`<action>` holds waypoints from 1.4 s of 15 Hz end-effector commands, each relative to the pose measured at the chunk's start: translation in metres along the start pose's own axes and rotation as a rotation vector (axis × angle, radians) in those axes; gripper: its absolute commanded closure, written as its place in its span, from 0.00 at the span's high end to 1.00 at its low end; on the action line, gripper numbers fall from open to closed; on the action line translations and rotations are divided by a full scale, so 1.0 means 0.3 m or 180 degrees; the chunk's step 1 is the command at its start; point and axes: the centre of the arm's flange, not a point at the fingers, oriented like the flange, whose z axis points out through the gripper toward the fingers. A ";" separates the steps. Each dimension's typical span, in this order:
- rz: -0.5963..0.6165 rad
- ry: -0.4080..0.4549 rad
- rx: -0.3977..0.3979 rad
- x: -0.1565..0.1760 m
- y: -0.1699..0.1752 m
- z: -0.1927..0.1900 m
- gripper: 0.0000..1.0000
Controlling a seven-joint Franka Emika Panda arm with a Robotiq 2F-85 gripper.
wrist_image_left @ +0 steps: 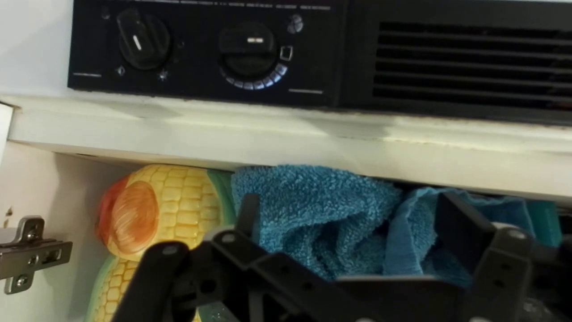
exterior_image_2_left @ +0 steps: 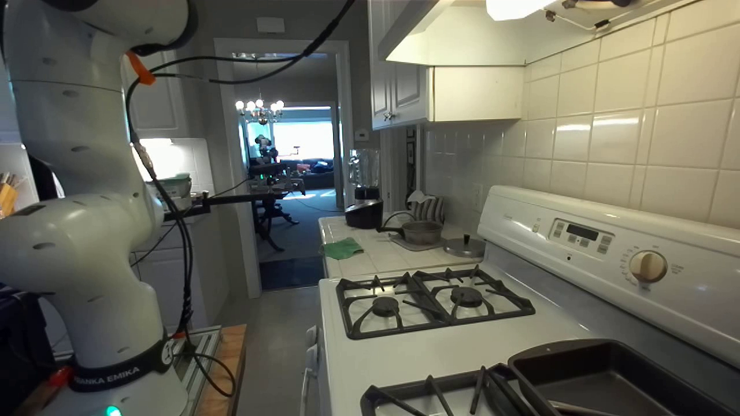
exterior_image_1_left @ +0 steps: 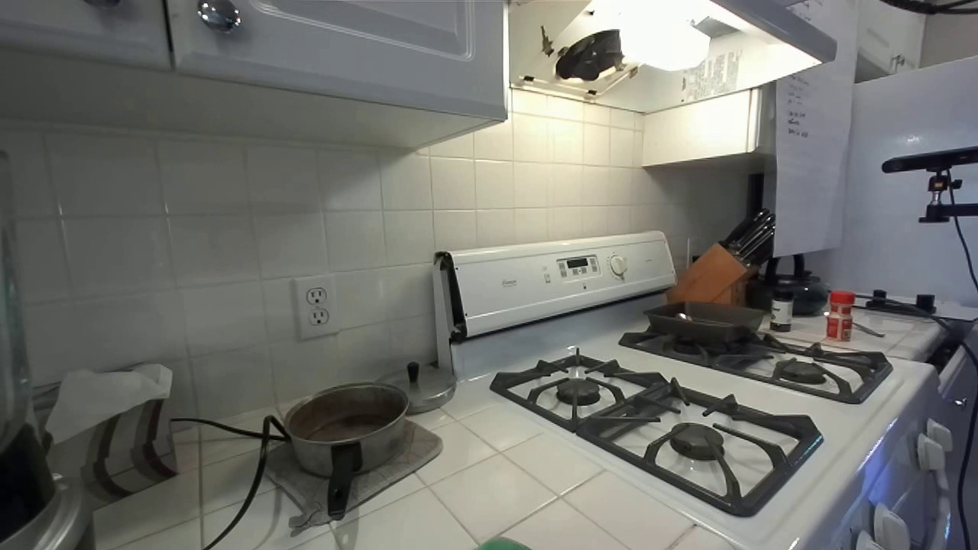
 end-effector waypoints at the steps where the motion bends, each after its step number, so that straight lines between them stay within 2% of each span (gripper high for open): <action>1: -0.0162 0.0120 0.0032 0.053 0.028 0.031 1.00; 5: -0.0320 0.0154 0.0044 0.049 0.029 0.068 1.00; 6: -0.0334 0.0157 0.0045 0.047 0.029 0.074 0.75; 7: -0.0335 0.0166 0.0048 0.049 0.028 0.073 0.74; 8: -0.0307 0.0148 0.0041 0.052 0.028 0.071 0.68; 17: -0.0269 0.0038 0.0084 0.068 0.039 -0.016 0.02; 21: -0.0274 -0.0144 0.0126 0.066 0.049 -0.064 0.00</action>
